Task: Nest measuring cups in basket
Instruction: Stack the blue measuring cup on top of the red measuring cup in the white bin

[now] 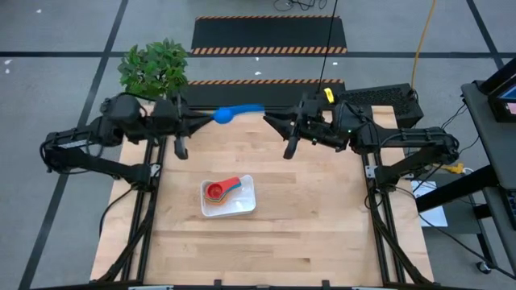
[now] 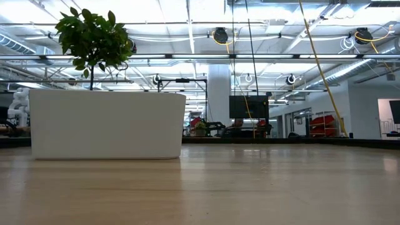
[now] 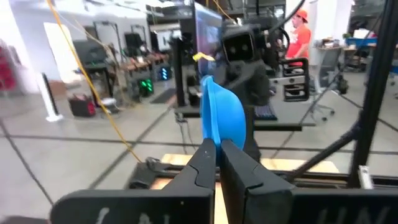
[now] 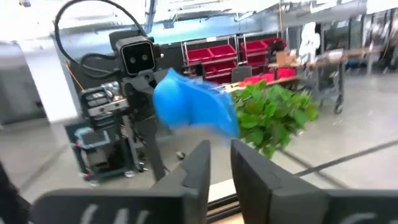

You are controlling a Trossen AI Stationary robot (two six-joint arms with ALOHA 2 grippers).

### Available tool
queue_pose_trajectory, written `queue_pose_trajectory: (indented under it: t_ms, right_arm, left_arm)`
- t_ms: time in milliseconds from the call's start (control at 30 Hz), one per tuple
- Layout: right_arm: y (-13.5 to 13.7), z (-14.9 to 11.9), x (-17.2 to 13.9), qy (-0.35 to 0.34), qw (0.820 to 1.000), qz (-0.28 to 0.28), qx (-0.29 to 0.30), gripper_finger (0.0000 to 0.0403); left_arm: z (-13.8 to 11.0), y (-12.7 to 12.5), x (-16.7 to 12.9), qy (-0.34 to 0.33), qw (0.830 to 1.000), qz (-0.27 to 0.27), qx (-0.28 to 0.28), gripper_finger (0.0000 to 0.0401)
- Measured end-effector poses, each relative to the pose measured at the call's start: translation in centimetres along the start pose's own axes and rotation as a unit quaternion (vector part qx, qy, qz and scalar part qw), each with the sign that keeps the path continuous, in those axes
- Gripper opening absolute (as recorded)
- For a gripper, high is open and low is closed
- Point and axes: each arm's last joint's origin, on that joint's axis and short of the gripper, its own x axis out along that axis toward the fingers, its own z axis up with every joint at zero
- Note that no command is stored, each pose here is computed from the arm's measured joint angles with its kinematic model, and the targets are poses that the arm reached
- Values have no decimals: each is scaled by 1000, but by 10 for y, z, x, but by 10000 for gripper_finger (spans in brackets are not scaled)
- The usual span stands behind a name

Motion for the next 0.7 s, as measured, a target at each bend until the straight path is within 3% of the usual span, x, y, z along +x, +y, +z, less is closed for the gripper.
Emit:
queue_pose_trajectory:
  t_ms: [167,300,400,500,600,700]
  right_arm:
    - [0,-4,0,22,993,-4,118,103]
    - [-4,-10,0,48,961,-26,271,143]
    - [-7,-17,-1,72,913,-53,397,168]
    - [-7,-29,0,86,839,-46,535,193]
    - [2,-44,1,69,791,2,608,221]
    - [12,-54,-3,33,735,80,672,246]
  left_arm:
    - [3,3,-18,1,998,5,60,4]
    - [2,4,-33,20,994,3,108,3]
    - [4,4,-43,17,990,-2,139,3]
    - [8,-4,-47,-14,975,-36,218,3]
    - [9,-15,-49,-34,943,-71,322,3]
    - [7,-22,-45,-29,928,-76,363,4]
